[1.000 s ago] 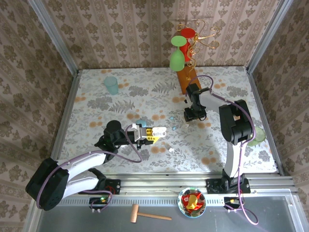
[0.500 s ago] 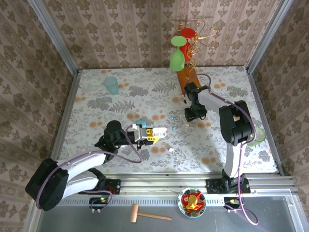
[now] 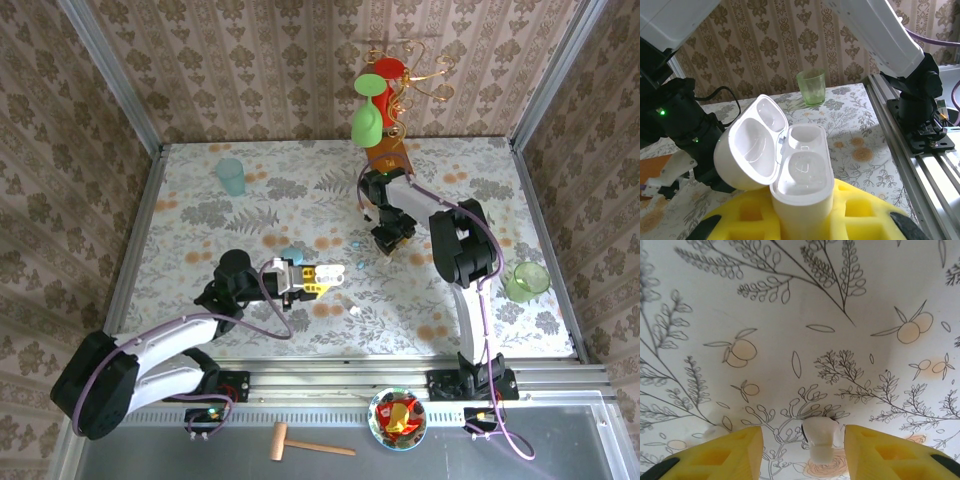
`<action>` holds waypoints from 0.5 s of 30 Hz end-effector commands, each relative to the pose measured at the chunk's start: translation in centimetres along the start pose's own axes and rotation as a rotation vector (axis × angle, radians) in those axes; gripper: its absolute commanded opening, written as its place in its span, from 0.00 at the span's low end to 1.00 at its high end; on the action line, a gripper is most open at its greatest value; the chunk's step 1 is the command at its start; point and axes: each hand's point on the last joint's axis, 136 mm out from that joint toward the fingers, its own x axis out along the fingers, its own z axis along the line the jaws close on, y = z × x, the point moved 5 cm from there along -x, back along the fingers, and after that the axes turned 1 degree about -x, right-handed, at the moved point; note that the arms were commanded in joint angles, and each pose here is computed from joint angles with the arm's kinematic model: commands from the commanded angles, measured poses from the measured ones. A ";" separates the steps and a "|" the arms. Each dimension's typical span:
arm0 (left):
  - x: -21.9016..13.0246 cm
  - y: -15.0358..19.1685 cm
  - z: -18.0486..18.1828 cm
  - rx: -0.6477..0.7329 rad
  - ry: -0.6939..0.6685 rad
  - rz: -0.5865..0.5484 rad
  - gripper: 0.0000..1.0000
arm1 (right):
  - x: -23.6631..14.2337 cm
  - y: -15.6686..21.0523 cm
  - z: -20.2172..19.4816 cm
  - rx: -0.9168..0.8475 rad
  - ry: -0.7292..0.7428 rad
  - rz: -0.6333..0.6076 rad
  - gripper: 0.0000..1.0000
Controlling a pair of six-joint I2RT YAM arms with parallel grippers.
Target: Insert wireless bluetooth earbuds into charging case
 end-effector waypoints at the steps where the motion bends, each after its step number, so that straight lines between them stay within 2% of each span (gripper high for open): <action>1: -0.2 -0.2 -0.6 0.030 0.009 -0.015 0.00 | 0.0 1.0 -0.2 -0.066 0.010 0.086 0.46; 15: -0.4 -0.2 -0.7 0.031 0.004 -0.023 0.00 | 1.1 0.6 -0.5 -0.074 0.018 0.106 0.38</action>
